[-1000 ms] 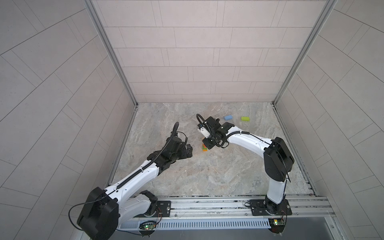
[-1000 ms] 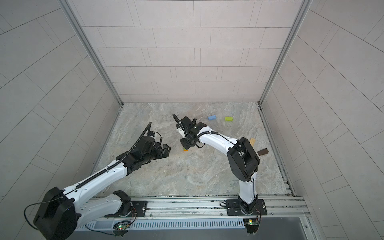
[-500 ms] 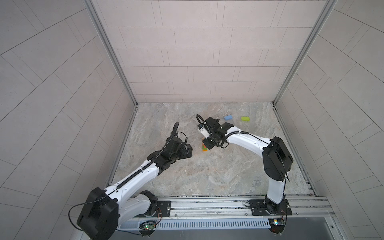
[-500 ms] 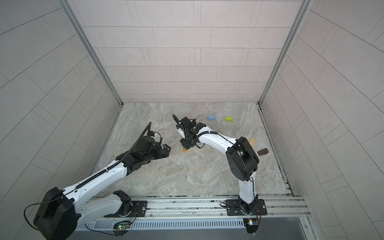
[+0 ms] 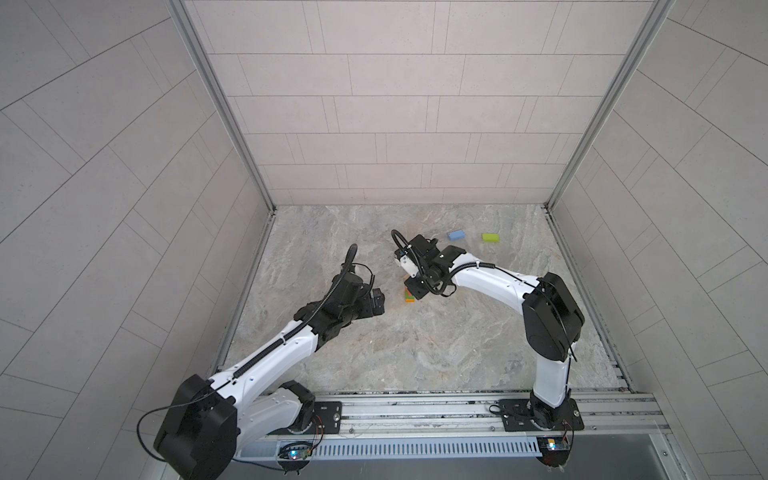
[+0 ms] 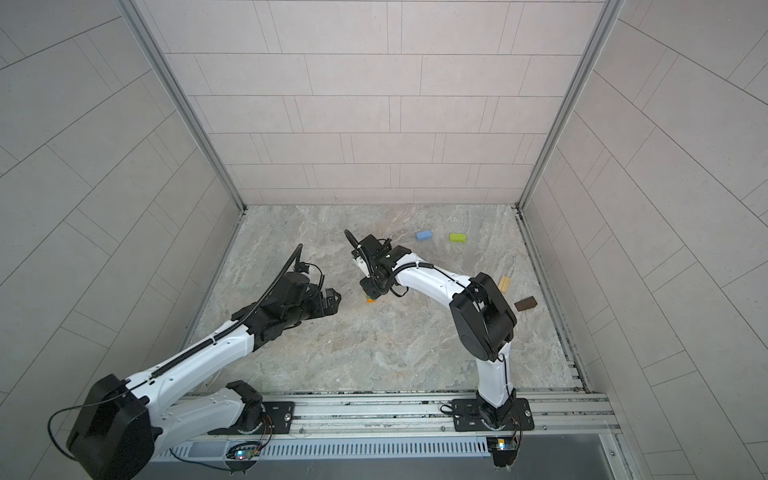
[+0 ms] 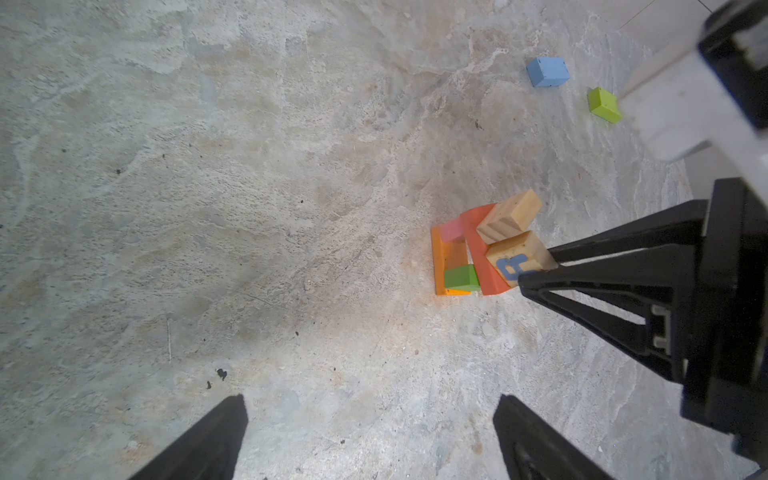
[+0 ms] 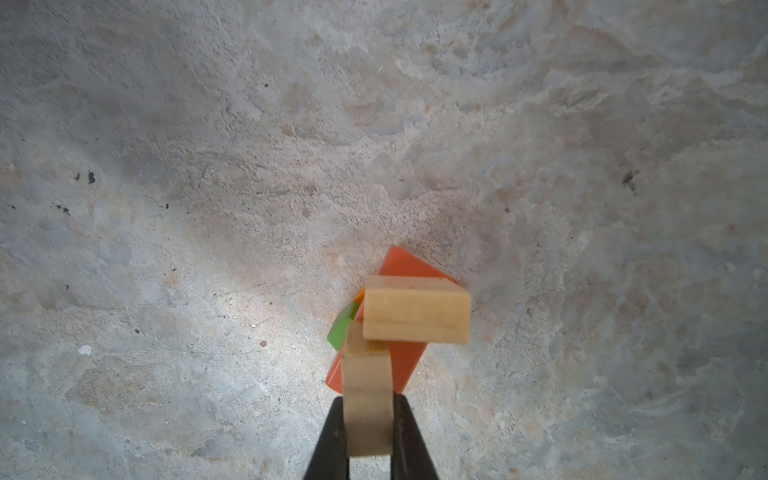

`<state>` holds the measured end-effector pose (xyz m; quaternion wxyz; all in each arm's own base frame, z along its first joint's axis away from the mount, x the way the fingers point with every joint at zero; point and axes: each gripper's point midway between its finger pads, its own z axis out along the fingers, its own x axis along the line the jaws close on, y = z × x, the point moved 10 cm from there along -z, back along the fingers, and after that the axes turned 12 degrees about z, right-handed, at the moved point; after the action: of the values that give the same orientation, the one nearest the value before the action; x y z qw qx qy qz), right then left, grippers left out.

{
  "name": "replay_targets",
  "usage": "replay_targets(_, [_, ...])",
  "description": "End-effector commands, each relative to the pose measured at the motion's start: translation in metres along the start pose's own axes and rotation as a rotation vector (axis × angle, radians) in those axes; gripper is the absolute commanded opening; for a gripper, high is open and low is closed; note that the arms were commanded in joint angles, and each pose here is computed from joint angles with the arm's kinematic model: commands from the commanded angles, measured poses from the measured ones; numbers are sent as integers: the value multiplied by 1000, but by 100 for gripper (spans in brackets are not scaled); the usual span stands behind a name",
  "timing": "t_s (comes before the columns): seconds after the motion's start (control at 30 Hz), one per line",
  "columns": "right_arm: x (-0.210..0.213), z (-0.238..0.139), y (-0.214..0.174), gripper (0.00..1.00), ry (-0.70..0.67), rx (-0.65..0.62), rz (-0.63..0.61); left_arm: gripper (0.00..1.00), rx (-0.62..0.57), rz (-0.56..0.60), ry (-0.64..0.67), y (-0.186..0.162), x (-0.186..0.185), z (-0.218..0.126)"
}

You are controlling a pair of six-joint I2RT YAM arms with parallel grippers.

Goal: Build the wood block tower
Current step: 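Lower the wooden block onto the R cube and open the right gripper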

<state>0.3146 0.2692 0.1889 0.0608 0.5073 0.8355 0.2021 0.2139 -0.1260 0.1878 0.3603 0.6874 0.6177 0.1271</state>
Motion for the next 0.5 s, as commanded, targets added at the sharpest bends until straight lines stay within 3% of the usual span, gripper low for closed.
replay_targets(0.0, [1,1,0,18,-20,3,-14,99,-8,2,8,-2,3,-1])
replay_targets(0.17, [1,0,-1,34,-22,1,-13,99,-10,2,7,-2,3,-2])
replay_targets(0.47, [1,-5,-1,42,-16,-15,-8,99,-11,0,2,-1,2,-2])
